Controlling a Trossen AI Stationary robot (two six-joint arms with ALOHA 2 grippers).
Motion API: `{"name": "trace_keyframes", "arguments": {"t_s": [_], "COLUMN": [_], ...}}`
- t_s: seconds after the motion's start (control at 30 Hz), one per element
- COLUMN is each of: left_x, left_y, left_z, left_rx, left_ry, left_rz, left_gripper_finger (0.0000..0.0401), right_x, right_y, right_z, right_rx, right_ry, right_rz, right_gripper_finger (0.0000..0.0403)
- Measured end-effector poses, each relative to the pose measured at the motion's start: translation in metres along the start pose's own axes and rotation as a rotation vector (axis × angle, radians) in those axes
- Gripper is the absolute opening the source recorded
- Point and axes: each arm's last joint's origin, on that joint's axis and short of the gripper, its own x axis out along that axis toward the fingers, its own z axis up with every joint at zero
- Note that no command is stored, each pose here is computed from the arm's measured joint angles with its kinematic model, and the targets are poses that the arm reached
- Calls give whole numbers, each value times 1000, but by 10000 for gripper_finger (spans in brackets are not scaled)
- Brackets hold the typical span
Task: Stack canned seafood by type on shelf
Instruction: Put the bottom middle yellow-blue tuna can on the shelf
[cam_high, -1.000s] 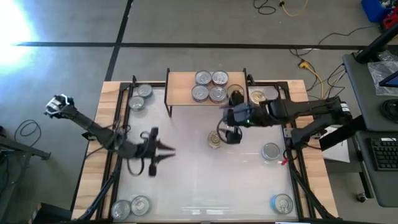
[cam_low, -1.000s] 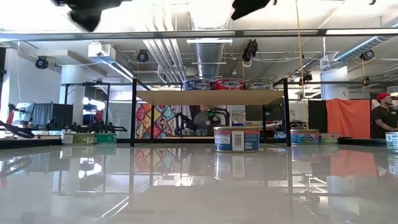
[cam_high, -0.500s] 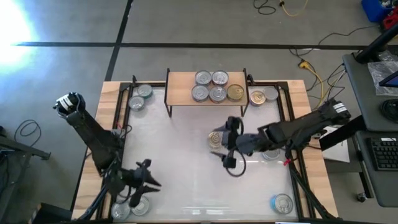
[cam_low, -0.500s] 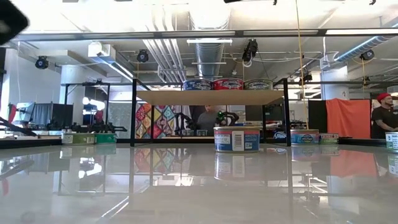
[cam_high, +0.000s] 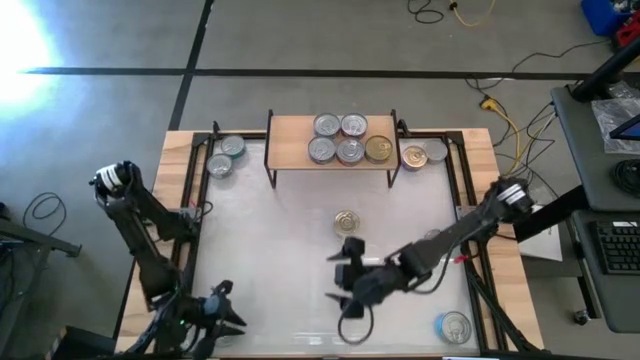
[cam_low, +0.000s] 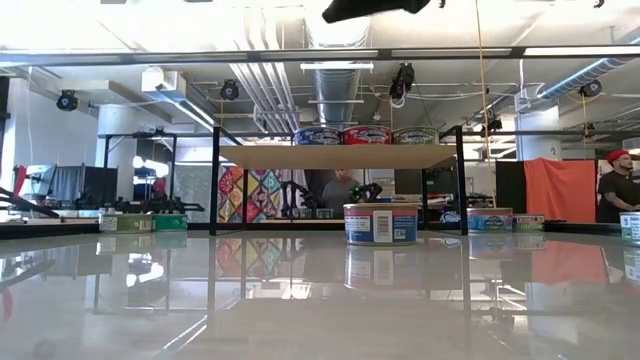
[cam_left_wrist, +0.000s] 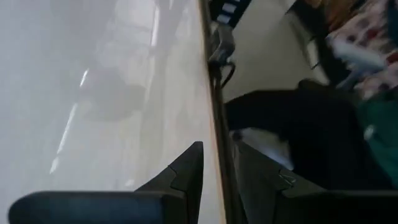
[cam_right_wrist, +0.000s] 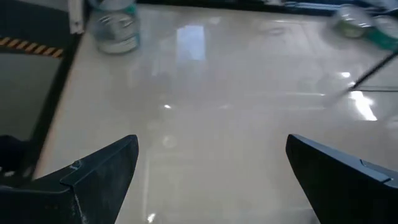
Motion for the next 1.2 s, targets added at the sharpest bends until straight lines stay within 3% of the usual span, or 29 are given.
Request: {"name": "trace_keyframes", "arguments": {"t_s": [0.33,0.6,0.97,1.2], "left_x": [-38,-32,-28,-24], "left_y": [-7,1,-18,-19], "left_z": [-3,-24,-23,-20], "left_rx": [-127,-285,-373,-398], "left_ry": [281,529,634,665], "left_rz": [371,548,451,424], "left_gripper_finger": [75,75,75,75], "right_x": [14,16,17,19], "right_y": [55,72,73,67], "right_z": [-7,-17,-19,-17], "right_rx": [17,30,-25,-84], "right_ry": [13,19,20,-2], "right_rz": [71,68,65,4], "right_gripper_finger": [400,400,400,400]}}
